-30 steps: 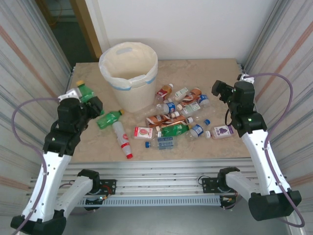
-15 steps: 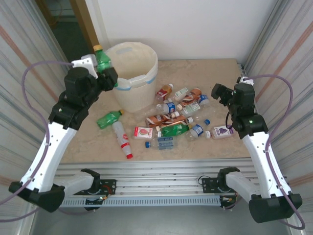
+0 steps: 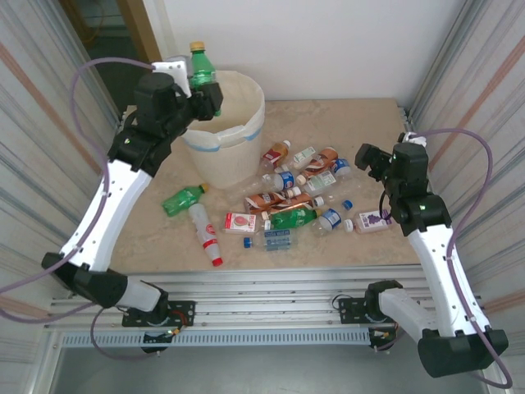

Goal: Put the plastic bottles in the bin

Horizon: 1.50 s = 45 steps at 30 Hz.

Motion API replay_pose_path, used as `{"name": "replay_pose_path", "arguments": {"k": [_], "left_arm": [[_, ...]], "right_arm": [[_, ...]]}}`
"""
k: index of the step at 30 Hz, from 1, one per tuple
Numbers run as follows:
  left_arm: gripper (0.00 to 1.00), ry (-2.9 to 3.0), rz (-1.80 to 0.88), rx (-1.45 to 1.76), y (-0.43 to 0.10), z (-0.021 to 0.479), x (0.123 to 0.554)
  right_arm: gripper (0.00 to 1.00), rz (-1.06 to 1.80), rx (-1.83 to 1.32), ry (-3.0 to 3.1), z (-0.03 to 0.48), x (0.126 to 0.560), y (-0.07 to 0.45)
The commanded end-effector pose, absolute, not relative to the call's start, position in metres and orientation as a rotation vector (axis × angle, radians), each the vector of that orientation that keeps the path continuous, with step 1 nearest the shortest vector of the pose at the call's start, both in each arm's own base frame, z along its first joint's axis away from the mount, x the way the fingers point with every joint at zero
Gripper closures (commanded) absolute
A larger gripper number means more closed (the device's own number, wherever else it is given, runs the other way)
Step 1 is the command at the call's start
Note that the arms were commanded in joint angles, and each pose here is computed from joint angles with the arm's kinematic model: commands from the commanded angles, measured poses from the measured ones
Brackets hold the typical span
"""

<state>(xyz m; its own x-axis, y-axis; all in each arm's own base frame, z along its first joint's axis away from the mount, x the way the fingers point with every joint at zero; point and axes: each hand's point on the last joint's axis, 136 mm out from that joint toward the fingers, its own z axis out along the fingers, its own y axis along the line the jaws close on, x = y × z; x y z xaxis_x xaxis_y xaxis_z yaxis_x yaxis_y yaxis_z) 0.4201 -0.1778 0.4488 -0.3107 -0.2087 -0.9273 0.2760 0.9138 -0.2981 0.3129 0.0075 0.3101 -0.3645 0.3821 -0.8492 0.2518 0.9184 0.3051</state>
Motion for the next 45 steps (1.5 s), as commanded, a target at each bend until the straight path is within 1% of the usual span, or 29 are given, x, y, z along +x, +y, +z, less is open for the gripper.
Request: {"name": "replay_pose_path", "arguments": {"k": [1, 4, 9, 15, 22, 29, 30, 32, 36, 37, 38, 45], "left_arm": [[0.8, 1.788, -0.439, 0.121, -0.186, 0.462, 0.435], [0.78, 1.812, -0.411, 0.147, -0.196, 0.453, 0.456], [0.76, 1.887, -0.378, 0.187, -0.207, 0.427, 0.489], [0.76, 2.033, -0.316, 0.271, -0.209, 0.386, 0.511], [0.75, 2.147, -0.294, 0.399, -0.201, 0.347, 0.514], [0.74, 2.254, -0.265, 0.541, -0.198, 0.313, 0.501], [0.72, 2.265, -0.267, 0.556, -0.199, 0.309, 0.5], [0.69, 2.283, -0.271, 0.57, -0.2, 0.301, 0.501], [0.69, 2.3, -0.324, 0.588, -0.206, 0.292, 0.502], [0.69, 2.331, -0.334, 0.598, -0.209, 0.275, 0.506], [0.69, 2.34, -0.341, 0.605, -0.21, 0.27, 0.507], [0.68, 2.393, -0.331, 0.613, -0.208, 0.248, 0.512]], "right_arm": [[0.02, 0.136, 0.491, 1.973, 0.306, 0.309, 0.005], [0.02, 0.136, 0.513, 1.981, 0.302, 0.309, 0.004], [0.02, 0.139, 0.525, 2.008, 0.299, 0.31, 0.005], [0.02, 0.057, 0.552, 2.076, 0.289, 0.303, -0.004], [0.02, 0.045, 0.56, 2.097, 0.282, 0.301, -0.005], [0.02, 0.033, 0.584, 2.103, 0.282, 0.302, -0.008], [0.02, 0.034, 0.588, 2.098, 0.283, 0.302, -0.008], [0.02, 0.032, 0.599, 2.087, 0.285, 0.303, -0.01], [0.02, 0.021, 0.6, 2.111, 0.28, 0.307, -0.009], [0.02, 0.016, 0.602, 2.113, 0.278, 0.307, -0.01], [0.02, 0.012, 0.605, 2.114, 0.277, 0.306, -0.011], [0.02, 0.005, 0.611, 2.133, 0.272, 0.309, -0.011]]}}
